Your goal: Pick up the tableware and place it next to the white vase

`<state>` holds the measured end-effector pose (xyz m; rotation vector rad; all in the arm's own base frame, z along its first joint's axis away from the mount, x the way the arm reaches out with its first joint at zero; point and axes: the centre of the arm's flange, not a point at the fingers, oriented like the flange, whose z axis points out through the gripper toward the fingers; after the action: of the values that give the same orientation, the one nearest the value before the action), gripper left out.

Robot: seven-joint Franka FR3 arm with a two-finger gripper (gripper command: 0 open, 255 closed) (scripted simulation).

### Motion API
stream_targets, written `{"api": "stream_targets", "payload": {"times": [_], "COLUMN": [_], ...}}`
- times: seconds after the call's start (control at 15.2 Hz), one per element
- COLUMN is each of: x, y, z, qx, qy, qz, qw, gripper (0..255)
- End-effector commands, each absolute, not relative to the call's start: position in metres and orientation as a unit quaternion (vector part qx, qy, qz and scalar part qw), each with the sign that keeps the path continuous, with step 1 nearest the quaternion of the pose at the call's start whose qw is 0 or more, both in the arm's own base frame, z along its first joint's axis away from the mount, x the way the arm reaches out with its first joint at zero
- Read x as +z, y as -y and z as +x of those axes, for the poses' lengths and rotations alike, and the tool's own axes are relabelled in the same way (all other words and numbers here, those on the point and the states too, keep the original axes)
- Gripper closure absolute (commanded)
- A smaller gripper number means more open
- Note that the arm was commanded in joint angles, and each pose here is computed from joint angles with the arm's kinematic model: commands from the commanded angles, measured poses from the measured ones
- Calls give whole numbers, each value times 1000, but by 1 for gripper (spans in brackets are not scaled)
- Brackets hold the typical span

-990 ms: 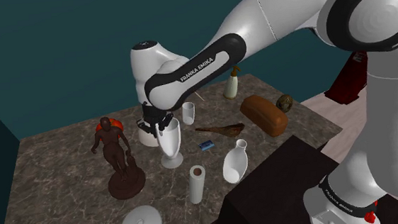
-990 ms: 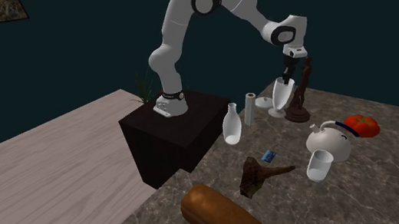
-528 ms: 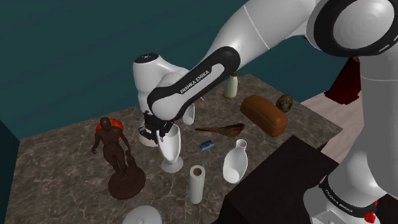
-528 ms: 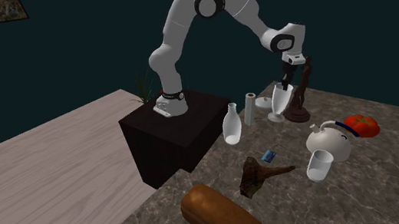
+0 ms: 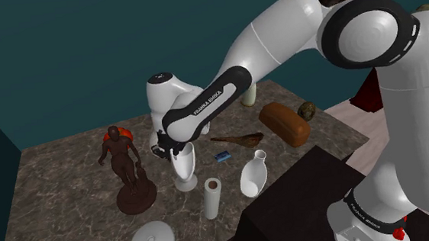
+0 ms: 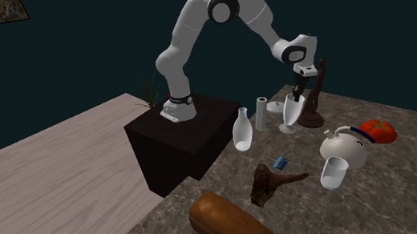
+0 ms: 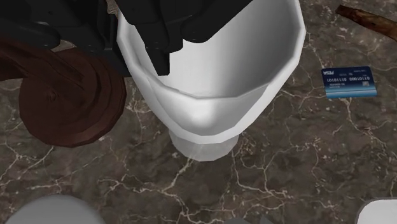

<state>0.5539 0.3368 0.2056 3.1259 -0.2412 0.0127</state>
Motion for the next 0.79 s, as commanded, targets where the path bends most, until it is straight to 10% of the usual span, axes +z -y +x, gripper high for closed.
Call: {"api": "stream_targets", "payload": {"times": [0.0,0.73], "x": [195,179], "y": [-337,-337], "z": [555,555], "qx": [5,5], "qy": [77,77], "qz": [997,997], "qw": [3,3], "gripper": [255,255]}}
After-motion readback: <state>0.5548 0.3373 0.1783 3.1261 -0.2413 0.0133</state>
